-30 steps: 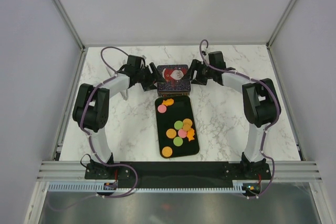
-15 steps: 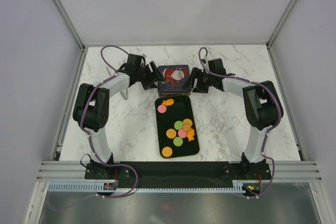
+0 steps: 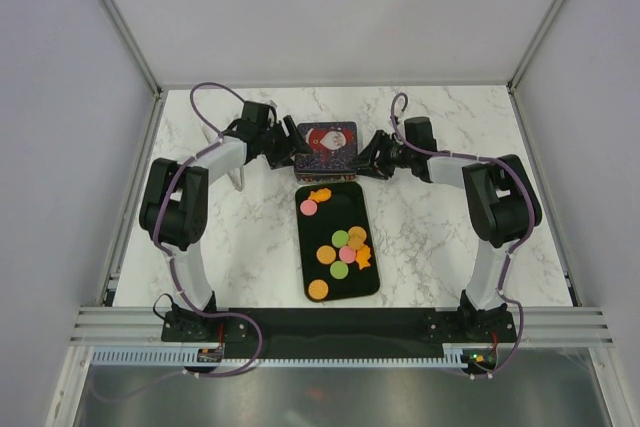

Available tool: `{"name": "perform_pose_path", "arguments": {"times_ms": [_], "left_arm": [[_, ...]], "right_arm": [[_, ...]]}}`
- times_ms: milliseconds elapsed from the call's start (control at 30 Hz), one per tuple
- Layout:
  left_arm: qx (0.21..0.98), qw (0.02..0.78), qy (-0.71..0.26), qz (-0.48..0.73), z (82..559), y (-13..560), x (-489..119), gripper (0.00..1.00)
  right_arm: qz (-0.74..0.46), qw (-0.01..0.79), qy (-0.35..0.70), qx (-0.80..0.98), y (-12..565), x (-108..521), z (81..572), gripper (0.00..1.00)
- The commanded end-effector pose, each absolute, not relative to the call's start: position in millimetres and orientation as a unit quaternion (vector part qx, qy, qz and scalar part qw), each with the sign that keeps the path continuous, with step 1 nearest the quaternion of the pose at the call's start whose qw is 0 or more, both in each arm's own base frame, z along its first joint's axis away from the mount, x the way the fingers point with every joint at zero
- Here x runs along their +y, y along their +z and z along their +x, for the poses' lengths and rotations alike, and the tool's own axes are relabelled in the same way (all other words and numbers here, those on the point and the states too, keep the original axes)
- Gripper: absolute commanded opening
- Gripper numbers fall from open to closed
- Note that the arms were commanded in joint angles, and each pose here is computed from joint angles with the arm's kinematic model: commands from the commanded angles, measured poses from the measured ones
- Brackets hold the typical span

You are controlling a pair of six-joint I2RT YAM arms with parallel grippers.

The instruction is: Pack the cookies

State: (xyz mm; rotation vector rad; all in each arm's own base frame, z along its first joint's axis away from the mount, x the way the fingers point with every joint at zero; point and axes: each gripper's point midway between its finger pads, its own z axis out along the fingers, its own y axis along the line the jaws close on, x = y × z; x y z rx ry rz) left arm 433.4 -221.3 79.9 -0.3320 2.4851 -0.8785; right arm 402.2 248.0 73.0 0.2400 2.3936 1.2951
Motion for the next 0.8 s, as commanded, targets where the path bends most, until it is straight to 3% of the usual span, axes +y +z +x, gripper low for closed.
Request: {"name": "perform_pose_path", "arguments": {"times_ms": [0, 33, 200, 500, 767], "left_arm": [[0.907, 0.257, -0.322, -0.088, 440, 90, -231, 0.75], [0.909, 0.256, -0.316, -0.086, 439, 88, -231, 0.75], [0.914, 0.259, -0.301, -0.081, 440, 83, -230, 0.75], [0.917, 0.269, -0.285, -0.07, 441, 86, -230, 0.75], [0.919, 0.271, -0.28, -0.063, 439, 89, -231, 0.75]], "right_arm": [[0.045, 0.219, 0.526, 0.821, 110, 267, 404, 0.55], [0.047, 0.217, 0.528, 0.819, 111, 267, 404, 0.5], [0.048, 0.215, 0.576, 0.787, 130, 270, 403, 0.46], [0.077, 0.187, 0.646, 0.736, 143, 272, 400, 0.46], [0.065, 0.216, 0.57, 0.79, 120, 265, 411, 0.57]]}}
